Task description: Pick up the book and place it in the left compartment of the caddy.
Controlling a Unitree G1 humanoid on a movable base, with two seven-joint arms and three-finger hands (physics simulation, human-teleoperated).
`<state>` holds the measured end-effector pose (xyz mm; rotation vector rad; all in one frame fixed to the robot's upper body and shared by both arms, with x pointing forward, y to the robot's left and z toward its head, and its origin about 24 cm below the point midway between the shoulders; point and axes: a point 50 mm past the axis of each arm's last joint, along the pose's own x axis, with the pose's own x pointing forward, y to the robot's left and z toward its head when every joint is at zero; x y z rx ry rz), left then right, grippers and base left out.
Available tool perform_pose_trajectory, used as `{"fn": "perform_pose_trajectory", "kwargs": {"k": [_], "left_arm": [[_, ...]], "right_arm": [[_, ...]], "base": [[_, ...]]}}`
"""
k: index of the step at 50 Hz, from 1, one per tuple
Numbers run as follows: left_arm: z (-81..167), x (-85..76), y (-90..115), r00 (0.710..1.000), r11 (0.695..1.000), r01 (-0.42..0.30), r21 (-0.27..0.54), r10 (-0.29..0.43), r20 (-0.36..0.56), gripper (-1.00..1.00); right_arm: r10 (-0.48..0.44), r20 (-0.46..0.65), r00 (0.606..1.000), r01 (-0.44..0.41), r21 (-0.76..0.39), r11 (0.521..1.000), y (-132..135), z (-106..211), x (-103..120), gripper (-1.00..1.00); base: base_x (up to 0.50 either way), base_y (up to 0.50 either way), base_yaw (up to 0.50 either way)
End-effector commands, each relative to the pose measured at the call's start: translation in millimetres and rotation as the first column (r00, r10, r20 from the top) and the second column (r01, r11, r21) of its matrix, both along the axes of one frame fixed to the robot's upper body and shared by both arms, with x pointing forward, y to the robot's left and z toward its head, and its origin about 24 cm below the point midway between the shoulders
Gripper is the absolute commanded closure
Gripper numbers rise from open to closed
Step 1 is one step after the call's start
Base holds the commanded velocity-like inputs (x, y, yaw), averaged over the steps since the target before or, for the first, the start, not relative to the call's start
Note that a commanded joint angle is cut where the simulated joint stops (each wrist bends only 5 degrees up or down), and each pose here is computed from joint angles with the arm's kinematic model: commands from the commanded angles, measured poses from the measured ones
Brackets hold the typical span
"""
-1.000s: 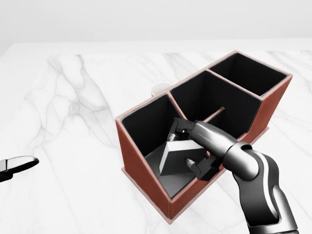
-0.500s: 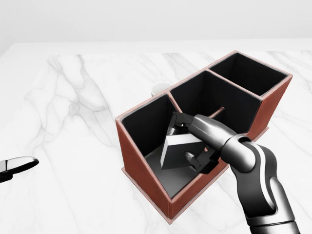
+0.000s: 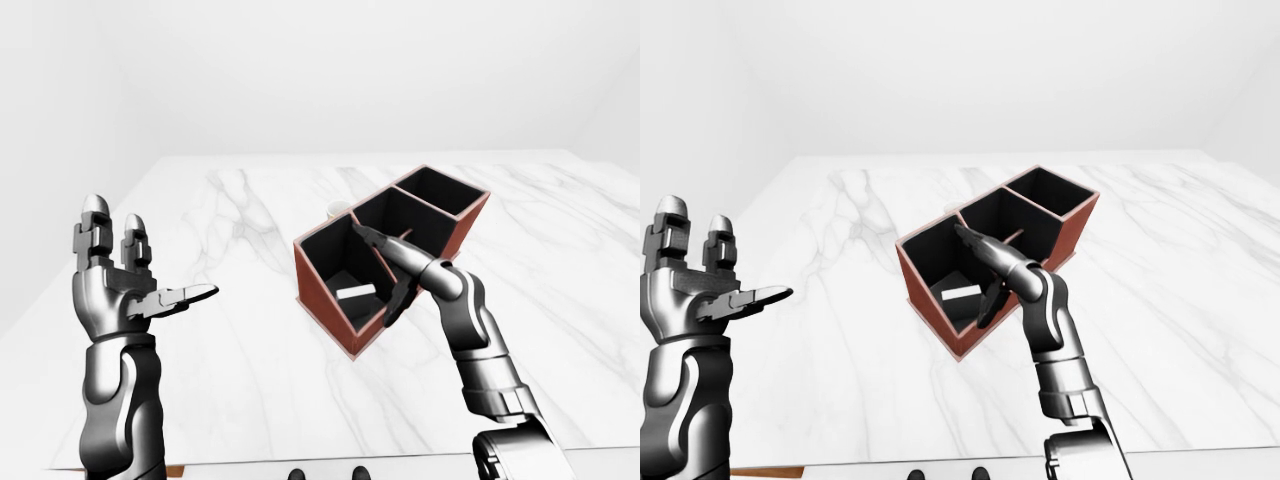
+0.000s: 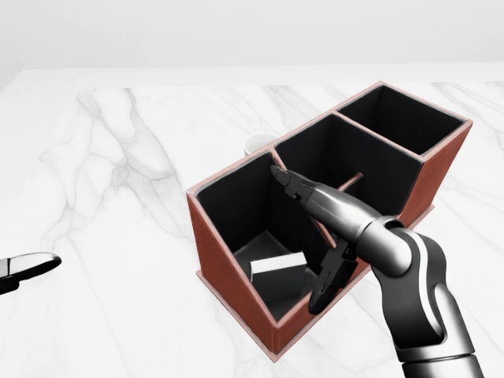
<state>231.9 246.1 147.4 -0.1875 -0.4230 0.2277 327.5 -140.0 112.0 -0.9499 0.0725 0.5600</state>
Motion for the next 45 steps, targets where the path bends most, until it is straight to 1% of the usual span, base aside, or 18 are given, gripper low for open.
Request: {"fn": "perform_pose_trajectory", "kwargs": {"k": [1,5,10,14,17,18,19,20,23,26,32,33,36,37,38,40,45], "left_arm": [[0.7,0.3,0.5,1.000,1.000,-0.002,0.001,0.002,0.002,-1.00],[1.3,0.0,0.5,1.000,1.000,-0.002,0.001,0.002,0.005,-1.00],[0.1,1.0,1.0,1.000,1.000,-0.002,-0.001,0.002,-0.001,-1.00],[0.6,0.2,0.0,1.000,1.000,-0.001,0.000,0.001,0.002,-1.00],[1.6,-1.0,0.5,1.000,1.000,-0.002,-0.001,0.002,0.008,-1.00],[2.1,-1.3,0.6,1.000,1.000,-0.002,-0.001,0.002,0.010,-1.00],[3.3,-2.0,0.8,1.000,1.000,-0.003,-0.001,0.003,0.015,-1.00],[3.8,-2.3,0.7,1.000,1.000,-0.003,-0.001,0.003,0.018,-1.00],[3.4,-3.0,-0.3,1.000,1.000,0.000,0.000,0.000,0.017,-1.00],[3.3,-3.6,-1.2,1.000,1.000,0.003,0.003,-0.003,0.018,-1.00],[2.7,-3.8,-2.3,1.000,1.000,0.008,0.005,-0.008,0.016,-1.00],[2.9,-3.4,-2.1,1.000,1.000,0.008,0.005,-0.008,0.017,-1.00],[2.6,-2.7,-2.1,1.000,1.000,0.010,0.005,-0.010,0.015,-1.00],[1.9,-2.5,-2.3,1.000,1.000,0.011,0.006,-0.011,0.012,-1.00],[1.9,-2.5,-2.3,1.000,1.000,0.011,0.006,-0.011,0.012,-1.00],[1.7,-2.6,-2.8,1.000,1.000,0.012,0.007,-0.012,0.011,-1.00],[2.5,-3.4,-2.7,1.000,1.000,0.012,0.008,-0.013,0.015,-1.00]], "right_arm": [[-0.002,0.001,1.000,0.002,0.005,1.000,-0.8,-0.7,-1.6,-1.00],[-0.005,-0.010,1.000,0.005,0.015,1.000,-1.7,-3.8,-3.2,-1.00],[-0.002,0.010,1.000,0.002,0.015,1.000,-1.6,0.0,-4.9,-1.00],[0.019,0.101,0.995,-0.019,-0.004,1.000,4.1,18.5,-10.8,-1.00],[0.040,0.209,0.977,-0.042,0.007,0.999,9.7,42.5,-17.8,-1.00],[0.046,0.248,0.968,-0.052,0.017,0.999,11.4,51.4,-20.6,-1.00],[0.062,0.315,0.947,-0.069,0.013,0.998,15.1,65.9,-26.7,-1.00],[0.071,0.357,0.931,-0.084,0.022,0.996,17.3,75.5,-31.2,-1.00],[0.093,0.457,0.884,-0.121,0.032,0.992,21.5,98.6,-42.4,-1.00],[0.109,0.506,0.856,-0.152,0.045,0.987,22.9,111.0,-48.0,-1.00],[0.140,0.553,0.821,-0.199,0.048,0.979,24.5,123.0,-56.3,-1.00],[0.145,0.577,0.804,-0.209,0.045,0.977,25.0,128.2,-60.3,-1.00],[0.161,0.611,0.775,-0.228,0.033,0.973,25.5,136.1,-67.2,-1.00],[0.166,0.633,0.756,-0.235,0.025,0.972,25.6,140.7,-72.0,-1.00],[0.170,0.634,0.754,-0.239,0.024,0.971,25.7,141.1,-72.5,-1.00],[0.186,0.662,0.726,-0.256,0.010,0.966,27.8,146.4,-80.2,-1.00],[0.199,0.670,0.715,-0.289,0.024,0.957,28.9,145.1,-88.6,-1.00]], "base": [[0.00,0.00,0.00],[0.00,0.00,0.00],[0.00,0.00,0.00],[0.00,0.00,0.00],[0.00,0.00,0.00],[0.00,0.00,0.00],[0.00,0.00,0.00],[0.00,0.00,0.00],[0.00,0.00,0.00],[0.00,0.00,0.00],[0.00,0.00,0.00],[0.00,0.00,0.00],[0.00,0.00,0.00],[0.00,0.00,0.00],[0.00,0.00,0.00],[0.00,0.00,0.00],[0.00,0.00,0.00]]}}
